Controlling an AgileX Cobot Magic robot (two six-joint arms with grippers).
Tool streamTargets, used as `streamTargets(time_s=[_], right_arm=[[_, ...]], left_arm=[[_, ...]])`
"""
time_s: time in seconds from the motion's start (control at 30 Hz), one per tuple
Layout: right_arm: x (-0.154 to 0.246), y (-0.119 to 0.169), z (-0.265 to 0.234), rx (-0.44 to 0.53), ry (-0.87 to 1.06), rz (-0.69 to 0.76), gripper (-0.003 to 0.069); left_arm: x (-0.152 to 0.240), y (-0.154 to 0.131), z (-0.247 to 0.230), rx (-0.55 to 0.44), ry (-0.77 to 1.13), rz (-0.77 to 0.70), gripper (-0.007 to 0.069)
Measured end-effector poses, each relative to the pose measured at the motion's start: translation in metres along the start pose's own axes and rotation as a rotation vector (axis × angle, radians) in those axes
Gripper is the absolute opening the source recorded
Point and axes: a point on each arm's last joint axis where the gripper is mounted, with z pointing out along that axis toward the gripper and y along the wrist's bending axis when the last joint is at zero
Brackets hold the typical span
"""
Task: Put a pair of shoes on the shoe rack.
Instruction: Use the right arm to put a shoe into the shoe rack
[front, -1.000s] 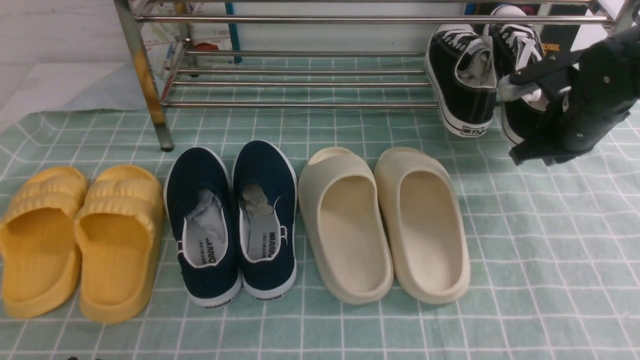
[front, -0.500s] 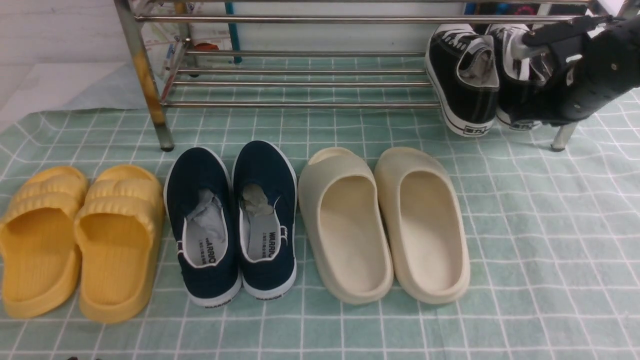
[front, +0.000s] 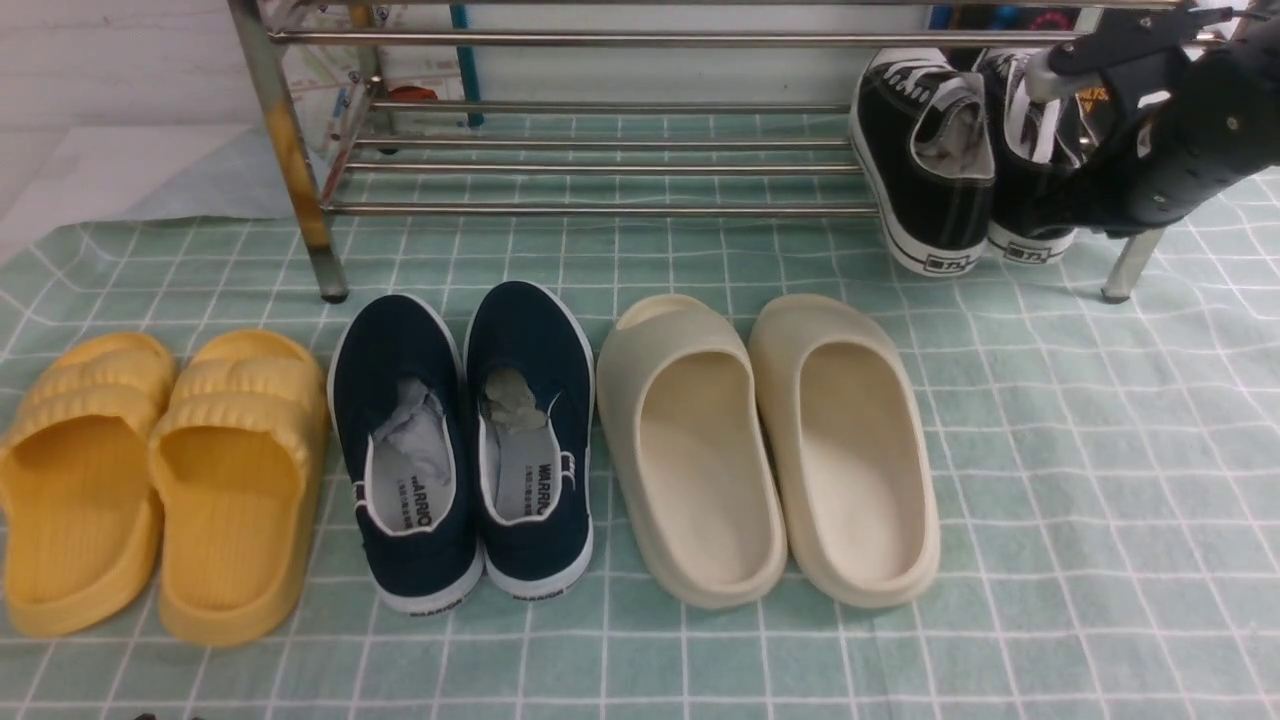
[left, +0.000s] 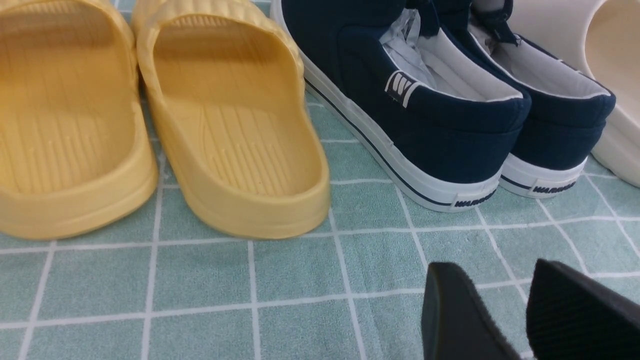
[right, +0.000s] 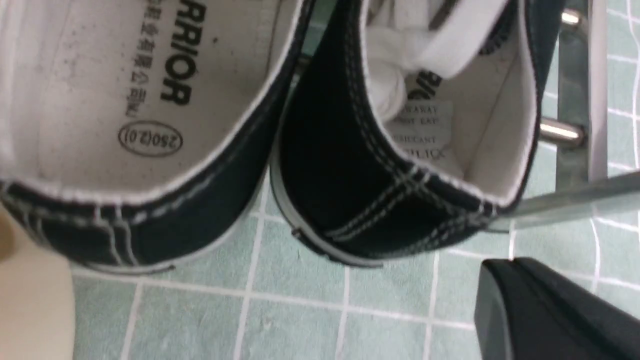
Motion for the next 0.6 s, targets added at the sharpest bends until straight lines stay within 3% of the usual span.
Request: streamTargets(time_s=[0.27, 0.43, 0.6], right_arm=[[0.005, 0.022, -0.032, -0.038, 0.089, -0.019, 0.0002], [0.01, 0.052, -0.018, -0.145, 0.052, -0.075, 0.0003], [0.01, 0.049, 0.007, -0.138, 0.0, -0.087, 0.0005]], left_arm=[[0.0, 0.0, 0.0, 0.0, 0.0, 0.0, 0.0239], [0.0, 0.0, 0.0, 0.0, 0.0, 0.0, 0.0239], [0.0, 0.0, 0.0, 0.0, 0.0, 0.0, 0.0239]])
